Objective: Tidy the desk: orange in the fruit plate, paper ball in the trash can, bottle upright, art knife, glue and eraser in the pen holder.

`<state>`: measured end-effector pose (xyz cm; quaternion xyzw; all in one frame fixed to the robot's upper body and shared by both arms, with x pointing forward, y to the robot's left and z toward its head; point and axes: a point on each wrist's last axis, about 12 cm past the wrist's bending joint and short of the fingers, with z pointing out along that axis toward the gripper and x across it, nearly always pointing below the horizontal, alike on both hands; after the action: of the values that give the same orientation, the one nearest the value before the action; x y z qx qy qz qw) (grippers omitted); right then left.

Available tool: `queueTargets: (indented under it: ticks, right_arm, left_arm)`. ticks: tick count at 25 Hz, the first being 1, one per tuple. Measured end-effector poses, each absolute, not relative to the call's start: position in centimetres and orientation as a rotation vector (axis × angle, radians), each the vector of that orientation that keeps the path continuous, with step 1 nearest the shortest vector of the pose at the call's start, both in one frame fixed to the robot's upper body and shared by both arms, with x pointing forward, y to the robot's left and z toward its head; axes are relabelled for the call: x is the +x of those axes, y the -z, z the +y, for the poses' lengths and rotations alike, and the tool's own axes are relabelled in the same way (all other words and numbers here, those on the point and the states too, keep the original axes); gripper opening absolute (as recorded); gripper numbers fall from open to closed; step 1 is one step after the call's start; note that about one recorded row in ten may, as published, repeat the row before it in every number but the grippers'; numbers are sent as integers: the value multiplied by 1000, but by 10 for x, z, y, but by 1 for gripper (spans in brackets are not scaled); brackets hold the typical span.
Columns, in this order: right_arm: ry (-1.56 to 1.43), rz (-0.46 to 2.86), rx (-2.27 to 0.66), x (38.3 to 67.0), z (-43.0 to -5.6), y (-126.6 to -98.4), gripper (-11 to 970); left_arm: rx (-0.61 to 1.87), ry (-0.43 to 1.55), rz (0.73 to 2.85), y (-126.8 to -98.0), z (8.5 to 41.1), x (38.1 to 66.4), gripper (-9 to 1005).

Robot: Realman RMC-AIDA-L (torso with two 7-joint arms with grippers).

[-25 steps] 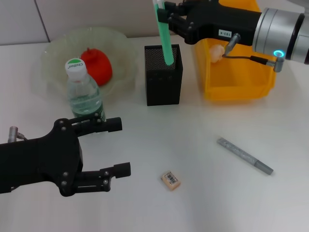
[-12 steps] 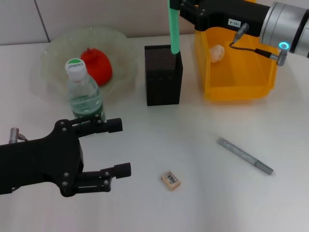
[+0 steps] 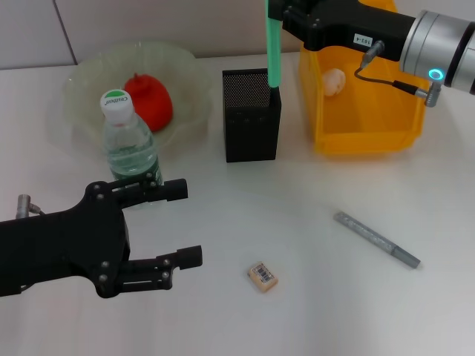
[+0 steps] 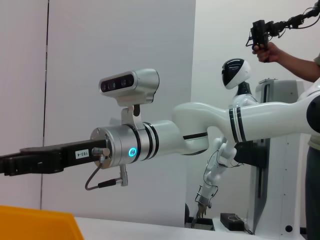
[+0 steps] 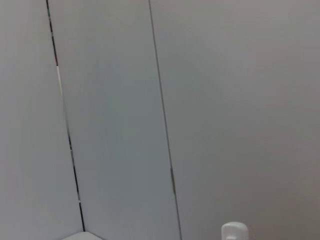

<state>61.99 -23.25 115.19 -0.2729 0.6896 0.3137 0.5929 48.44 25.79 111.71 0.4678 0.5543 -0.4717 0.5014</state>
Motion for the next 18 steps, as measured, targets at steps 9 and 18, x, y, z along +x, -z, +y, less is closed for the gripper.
queueTargets:
  ticks: [9,18]
  right_arm:
    - [-740,1628,-626,625,-228,-1142,151]
    - [-738,1666,-617,629,-223,-1131,150]
  left_arm:
    - [1137,1131,1333,-1117,257,485,801]
    - [1137,1130,1333,-1117,258,485,801]
